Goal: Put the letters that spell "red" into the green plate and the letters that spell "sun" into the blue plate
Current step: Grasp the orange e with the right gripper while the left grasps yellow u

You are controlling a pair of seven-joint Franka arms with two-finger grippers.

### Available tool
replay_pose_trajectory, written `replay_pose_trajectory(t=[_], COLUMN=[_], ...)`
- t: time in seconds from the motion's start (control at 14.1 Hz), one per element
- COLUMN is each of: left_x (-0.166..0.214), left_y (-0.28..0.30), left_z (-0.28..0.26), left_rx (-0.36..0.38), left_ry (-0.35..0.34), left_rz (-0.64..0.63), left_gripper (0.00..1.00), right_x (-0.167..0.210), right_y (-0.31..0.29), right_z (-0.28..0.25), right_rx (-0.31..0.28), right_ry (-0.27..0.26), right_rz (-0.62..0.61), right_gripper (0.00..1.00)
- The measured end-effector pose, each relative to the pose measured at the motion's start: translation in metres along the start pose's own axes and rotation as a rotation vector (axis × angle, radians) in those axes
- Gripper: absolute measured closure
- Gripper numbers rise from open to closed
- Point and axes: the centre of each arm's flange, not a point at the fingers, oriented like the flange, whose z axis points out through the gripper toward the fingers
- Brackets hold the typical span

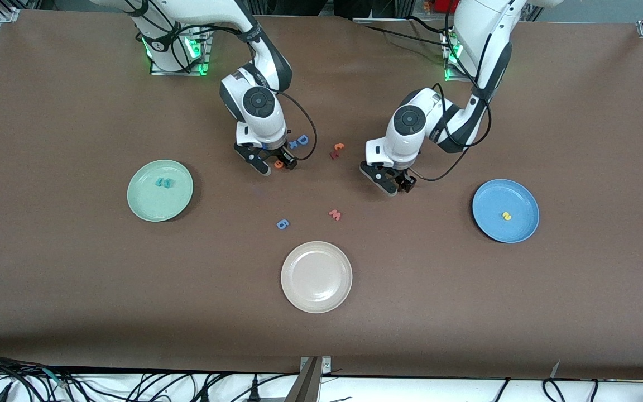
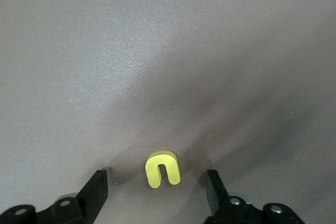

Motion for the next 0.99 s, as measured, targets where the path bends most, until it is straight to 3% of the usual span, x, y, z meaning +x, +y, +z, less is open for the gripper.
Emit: replay_pose_trajectory(t=[0.35, 0.5, 0.57, 0.64, 0.78, 0.85, 0.99], left_x=[0.0009, 0.0021, 0.0023, 0.0023, 0.0034, 0.0034, 0.0043], left_y=[-0.0002, -0.0004, -0.0004, -0.0004, 0.0006, 0.0005, 0.0019], left_z=[0.0001, -0.0009, -0.0011, -0.0011, -0.0031, -0.0031, -0.0048], left_rx=[0.000, 0.001, 0.001, 0.001, 0.001, 0.001, 0.000], left_ry=[0.004, 0.008, 0.009, 0.009, 0.014, 0.014, 0.018], left_rz=[-0.002, -0.003, -0.003, -0.003, -0.002, -0.002, 0.000], left_gripper=[0.19, 0.22, 0.27, 0.28, 0.41, 0.41, 0.55], right_x=[0.0097, 0.0103, 0.0104, 0.0104, 0.0104, 0.0105, 0.0105], right_y=[-0.0006, -0.0005, -0.0006, -0.0012, -0.0015, -0.0018, -0.0023], right_z=[0.0011, 0.0035, 0.0039, 0.0032, 0.0030, 0.0027, 0.0022], right_rx=[0.015, 0.016, 0.017, 0.021, 0.023, 0.025, 0.028], right_ry=[0.010, 0.011, 0.011, 0.012, 0.013, 0.013, 0.013], right_rz=[0.015, 0.016, 0.016, 0.016, 0.015, 0.015, 0.015], right_gripper=[0.29, 0.48, 0.48, 0.55, 0.58, 0.63, 0.69])
